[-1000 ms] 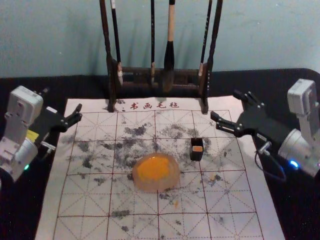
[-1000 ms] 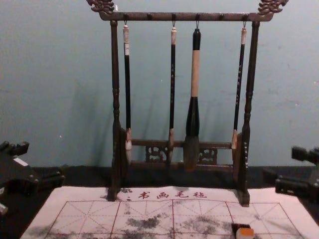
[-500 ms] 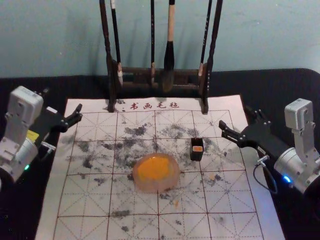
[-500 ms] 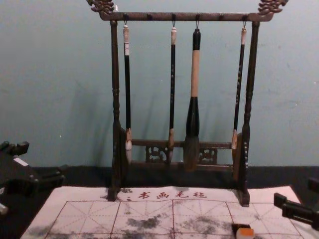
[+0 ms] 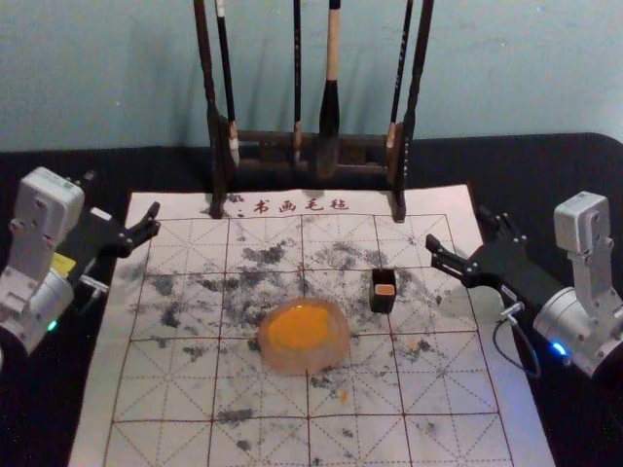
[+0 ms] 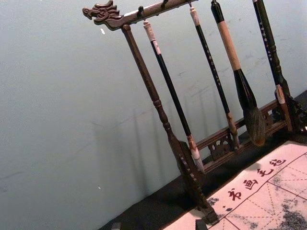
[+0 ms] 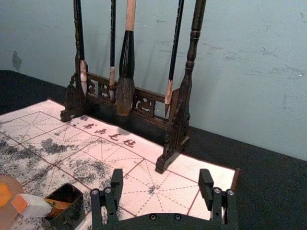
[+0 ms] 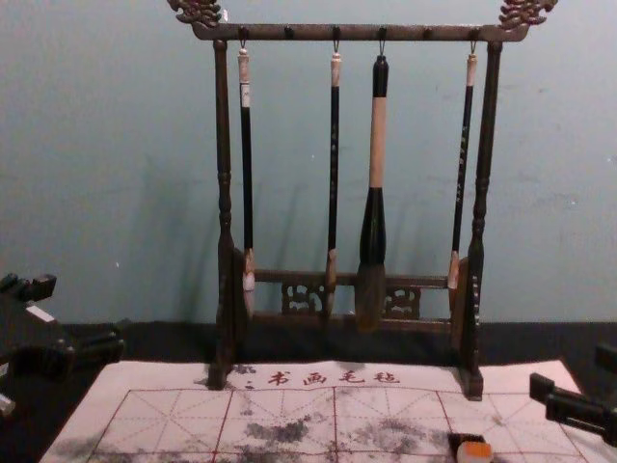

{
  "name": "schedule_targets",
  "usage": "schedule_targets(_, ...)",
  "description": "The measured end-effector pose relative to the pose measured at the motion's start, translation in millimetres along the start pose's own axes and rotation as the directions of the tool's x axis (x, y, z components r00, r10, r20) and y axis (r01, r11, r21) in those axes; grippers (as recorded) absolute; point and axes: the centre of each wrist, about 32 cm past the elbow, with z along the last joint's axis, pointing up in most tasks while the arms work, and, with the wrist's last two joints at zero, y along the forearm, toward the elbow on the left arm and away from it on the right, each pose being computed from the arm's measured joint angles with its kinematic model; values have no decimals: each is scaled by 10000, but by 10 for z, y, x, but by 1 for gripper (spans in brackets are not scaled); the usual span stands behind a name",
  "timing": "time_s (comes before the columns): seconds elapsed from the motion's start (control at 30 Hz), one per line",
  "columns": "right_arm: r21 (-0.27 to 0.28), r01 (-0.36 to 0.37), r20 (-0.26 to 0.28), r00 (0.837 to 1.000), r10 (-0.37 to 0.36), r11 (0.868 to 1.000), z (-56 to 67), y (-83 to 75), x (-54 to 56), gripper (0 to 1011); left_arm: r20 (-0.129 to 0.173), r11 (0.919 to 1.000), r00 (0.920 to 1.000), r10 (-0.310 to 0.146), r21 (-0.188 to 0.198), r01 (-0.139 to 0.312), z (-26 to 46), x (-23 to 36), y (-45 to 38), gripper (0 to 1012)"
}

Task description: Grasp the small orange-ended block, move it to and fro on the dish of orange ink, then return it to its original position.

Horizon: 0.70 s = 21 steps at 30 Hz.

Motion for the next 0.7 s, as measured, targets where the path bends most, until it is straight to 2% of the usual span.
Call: schedule_targets(0.7,4,-17,7,10000,17,10000,3,-3,-2,1003,0,10000,10000,0,0,0,0,0,0,1001)
